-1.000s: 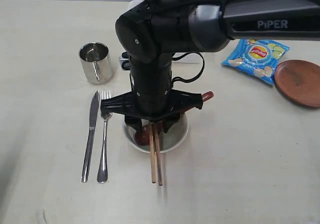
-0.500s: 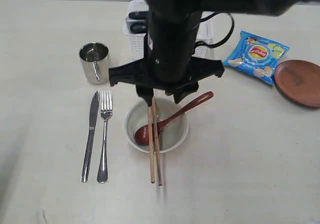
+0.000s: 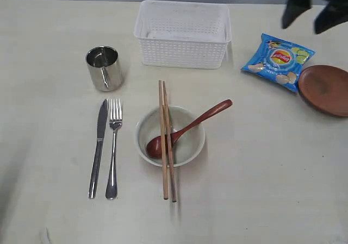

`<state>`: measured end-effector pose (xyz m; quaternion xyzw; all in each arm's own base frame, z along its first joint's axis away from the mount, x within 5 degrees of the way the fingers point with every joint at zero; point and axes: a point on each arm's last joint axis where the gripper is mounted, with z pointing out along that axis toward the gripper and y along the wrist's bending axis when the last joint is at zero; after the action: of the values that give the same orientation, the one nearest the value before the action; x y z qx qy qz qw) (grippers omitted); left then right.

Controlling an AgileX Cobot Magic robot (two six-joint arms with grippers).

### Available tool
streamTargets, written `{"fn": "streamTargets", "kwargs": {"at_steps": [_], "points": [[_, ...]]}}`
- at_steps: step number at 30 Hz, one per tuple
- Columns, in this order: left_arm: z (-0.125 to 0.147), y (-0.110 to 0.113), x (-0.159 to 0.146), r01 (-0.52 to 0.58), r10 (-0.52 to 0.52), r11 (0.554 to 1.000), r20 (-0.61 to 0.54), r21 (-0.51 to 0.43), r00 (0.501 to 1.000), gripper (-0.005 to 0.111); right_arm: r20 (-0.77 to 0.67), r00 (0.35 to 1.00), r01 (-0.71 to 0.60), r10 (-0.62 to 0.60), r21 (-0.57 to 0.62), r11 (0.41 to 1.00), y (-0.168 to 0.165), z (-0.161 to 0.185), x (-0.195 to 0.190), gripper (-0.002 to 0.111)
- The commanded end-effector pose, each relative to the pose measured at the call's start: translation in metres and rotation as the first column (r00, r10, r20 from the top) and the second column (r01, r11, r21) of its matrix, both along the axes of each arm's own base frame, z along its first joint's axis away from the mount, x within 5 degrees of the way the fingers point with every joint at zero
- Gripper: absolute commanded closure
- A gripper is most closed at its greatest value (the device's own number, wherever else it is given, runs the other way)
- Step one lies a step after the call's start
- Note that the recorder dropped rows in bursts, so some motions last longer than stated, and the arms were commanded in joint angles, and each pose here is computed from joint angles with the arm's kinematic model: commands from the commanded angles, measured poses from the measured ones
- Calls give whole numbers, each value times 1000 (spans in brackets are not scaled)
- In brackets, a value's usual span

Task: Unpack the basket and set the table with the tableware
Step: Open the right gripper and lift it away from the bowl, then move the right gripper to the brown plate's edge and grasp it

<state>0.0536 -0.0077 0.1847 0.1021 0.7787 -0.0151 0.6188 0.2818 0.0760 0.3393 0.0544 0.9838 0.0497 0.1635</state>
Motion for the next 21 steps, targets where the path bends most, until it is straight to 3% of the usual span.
{"fn": "streamTargets", "kwargs": {"at_steps": [1, 6, 11, 14, 18, 21], "points": [[-1, 0, 0, -2, 2, 1000, 0, -9, 1000, 107, 0, 996, 95, -95, 21, 995, -65, 3, -1, 59], [-1, 0, 0, -2, 2, 1000, 0, -9, 1000, 107, -104, 960, 268, -261, 61, 961, -129, -27, -12, 59], [-1, 0, 0, -2, 2, 1000, 0, -9, 1000, 107, -166, 912, 392, -376, 74, 917, -174, -81, -24, 59], [-1, 0, 0, -2, 2, 1000, 0, -9, 1000, 107, -212, 869, 479, -447, 133, 868, -192, -111, -31, 59], [-1, 0, 0, -2, 2, 1000, 0, -9, 1000, 107, -209, 865, 499, -456, 270, 823, -202, -142, -31, 59], [-1, 0, 0, -2, 2, 1000, 0, -9, 1000, 107, -236, 848, 525, -474, 264, 809, -212, -167, -30, 59]]}}
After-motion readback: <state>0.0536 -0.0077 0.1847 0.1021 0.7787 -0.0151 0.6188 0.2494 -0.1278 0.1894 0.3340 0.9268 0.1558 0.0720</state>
